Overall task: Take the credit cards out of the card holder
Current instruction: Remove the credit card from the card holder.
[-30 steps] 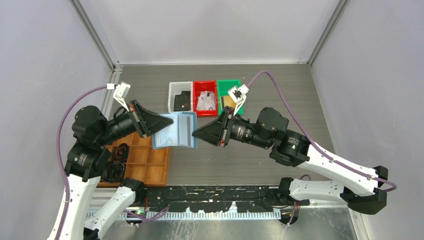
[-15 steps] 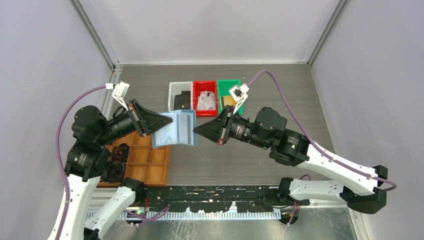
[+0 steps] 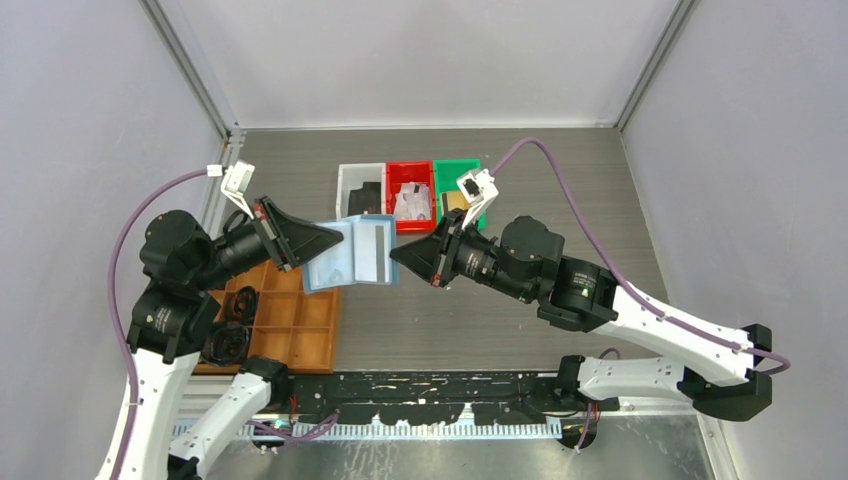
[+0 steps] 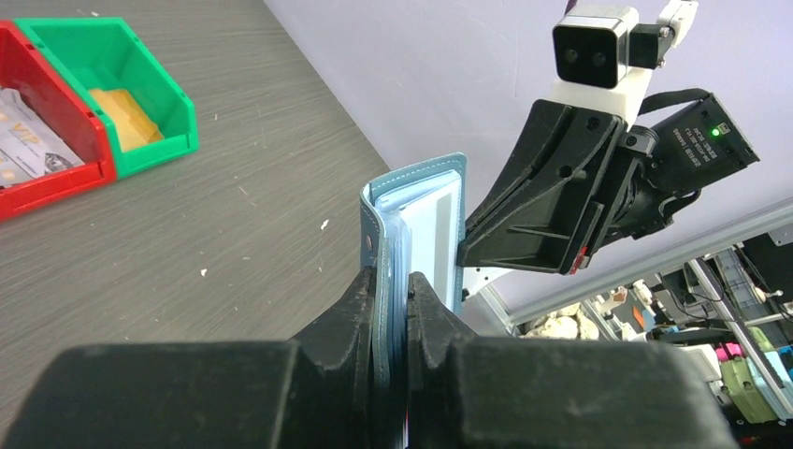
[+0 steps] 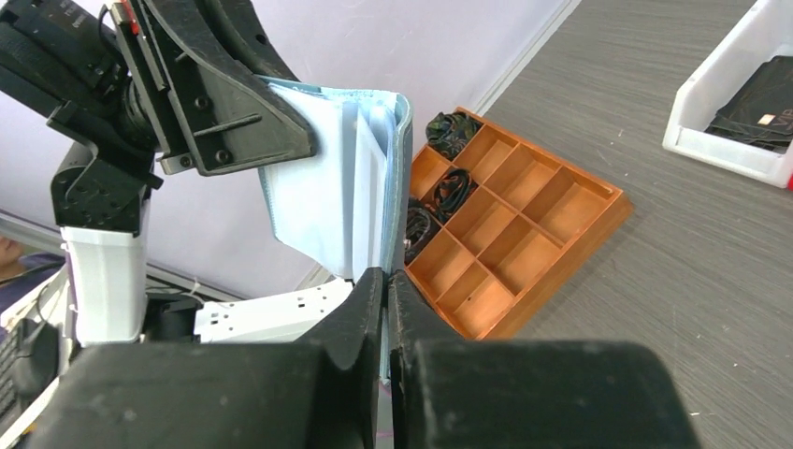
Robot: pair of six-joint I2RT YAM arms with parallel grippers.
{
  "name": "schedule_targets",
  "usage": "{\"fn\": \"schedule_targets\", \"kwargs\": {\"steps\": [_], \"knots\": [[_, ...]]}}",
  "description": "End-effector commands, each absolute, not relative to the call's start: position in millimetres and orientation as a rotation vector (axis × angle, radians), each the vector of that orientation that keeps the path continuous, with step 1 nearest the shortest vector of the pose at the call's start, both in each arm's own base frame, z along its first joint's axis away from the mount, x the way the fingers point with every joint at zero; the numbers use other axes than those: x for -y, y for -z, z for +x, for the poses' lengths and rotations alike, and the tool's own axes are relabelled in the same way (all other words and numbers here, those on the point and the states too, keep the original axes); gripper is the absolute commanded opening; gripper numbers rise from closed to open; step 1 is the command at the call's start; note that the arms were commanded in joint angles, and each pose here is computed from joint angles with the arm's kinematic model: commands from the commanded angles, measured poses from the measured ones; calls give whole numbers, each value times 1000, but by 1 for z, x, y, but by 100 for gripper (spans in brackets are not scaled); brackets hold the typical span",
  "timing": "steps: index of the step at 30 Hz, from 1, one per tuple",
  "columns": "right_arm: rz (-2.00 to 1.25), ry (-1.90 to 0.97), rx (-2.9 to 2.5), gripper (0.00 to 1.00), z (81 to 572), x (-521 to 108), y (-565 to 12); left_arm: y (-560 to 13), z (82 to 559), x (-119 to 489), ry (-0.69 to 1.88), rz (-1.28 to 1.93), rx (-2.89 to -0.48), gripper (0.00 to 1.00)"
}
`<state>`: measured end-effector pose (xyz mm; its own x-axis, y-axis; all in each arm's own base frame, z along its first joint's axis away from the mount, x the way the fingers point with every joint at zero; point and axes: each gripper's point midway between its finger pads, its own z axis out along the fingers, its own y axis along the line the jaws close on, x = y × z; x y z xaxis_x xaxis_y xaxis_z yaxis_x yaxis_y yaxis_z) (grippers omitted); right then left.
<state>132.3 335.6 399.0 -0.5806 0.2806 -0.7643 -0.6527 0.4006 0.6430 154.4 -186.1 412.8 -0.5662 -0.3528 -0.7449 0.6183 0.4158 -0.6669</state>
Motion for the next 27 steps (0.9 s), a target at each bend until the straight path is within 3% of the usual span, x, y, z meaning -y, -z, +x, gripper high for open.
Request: {"fn": "schedule_targets", "kwargs": {"steps": [1, 14, 27], "knots": [[-351, -1258, -1730, 9, 135, -340, -410, -453, 138, 188, 1367, 301, -1612, 0], [-381, -1214, -1712, 25, 133, -346, -409, -464, 133, 189, 1396, 307, -1589, 0], [-405, -1265, -1646, 32, 125, -339, -417, -469, 126, 190, 1419, 339, -1575, 0]]}}
